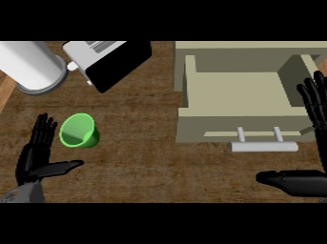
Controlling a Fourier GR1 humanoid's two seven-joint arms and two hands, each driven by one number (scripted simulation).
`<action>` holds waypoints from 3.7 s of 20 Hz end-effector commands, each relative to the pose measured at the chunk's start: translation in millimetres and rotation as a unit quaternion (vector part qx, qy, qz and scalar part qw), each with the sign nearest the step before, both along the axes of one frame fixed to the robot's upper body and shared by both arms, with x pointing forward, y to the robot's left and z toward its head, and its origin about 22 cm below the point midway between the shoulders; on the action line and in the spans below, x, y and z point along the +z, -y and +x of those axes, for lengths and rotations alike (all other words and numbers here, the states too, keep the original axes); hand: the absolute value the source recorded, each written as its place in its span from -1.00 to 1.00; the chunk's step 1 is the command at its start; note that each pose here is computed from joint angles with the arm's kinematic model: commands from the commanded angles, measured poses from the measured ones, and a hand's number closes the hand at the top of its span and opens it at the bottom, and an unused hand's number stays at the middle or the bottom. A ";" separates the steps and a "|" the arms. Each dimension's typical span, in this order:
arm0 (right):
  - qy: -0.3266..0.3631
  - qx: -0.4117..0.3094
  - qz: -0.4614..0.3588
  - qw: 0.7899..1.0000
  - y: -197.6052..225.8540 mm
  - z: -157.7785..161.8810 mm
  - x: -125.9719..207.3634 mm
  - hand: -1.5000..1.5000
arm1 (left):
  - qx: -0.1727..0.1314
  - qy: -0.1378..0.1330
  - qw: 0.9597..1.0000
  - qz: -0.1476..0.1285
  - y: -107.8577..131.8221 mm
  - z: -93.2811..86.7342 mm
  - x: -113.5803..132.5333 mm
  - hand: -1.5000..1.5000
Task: Pick up the cup, place it into the drawer and close the drawer
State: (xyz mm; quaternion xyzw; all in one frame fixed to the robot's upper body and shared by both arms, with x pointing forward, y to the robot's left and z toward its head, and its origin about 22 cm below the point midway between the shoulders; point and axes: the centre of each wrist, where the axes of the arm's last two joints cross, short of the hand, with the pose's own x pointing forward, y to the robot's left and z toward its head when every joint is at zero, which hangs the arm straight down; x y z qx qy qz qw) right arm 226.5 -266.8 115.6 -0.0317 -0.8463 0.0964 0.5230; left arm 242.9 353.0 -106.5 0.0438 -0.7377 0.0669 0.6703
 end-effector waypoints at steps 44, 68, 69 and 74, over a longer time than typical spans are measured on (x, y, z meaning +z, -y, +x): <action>-0.006 0.027 0.008 1.000 -10.2 18.3 -15.1 -1.00 | -0.109 0.091 0.980 -0.138 33.5 50.7 -15.2 1.00; -0.007 0.001 -0.005 1.000 -1.5 11.5 -12.3 -1.00 | -0.072 0.239 0.957 -0.145 51.9 76.3 10.4 1.00; -0.021 0.003 -0.003 1.000 6.1 14.4 -11.7 -1.00 | -0.085 0.238 0.957 -0.145 50.4 70.4 5.5 1.00; -0.008 -0.002 -0.004 1.000 14.6 4.0 -6.2 -1.00 | -0.145 0.248 0.949 -0.129 90.0 110.2 48.9 1.00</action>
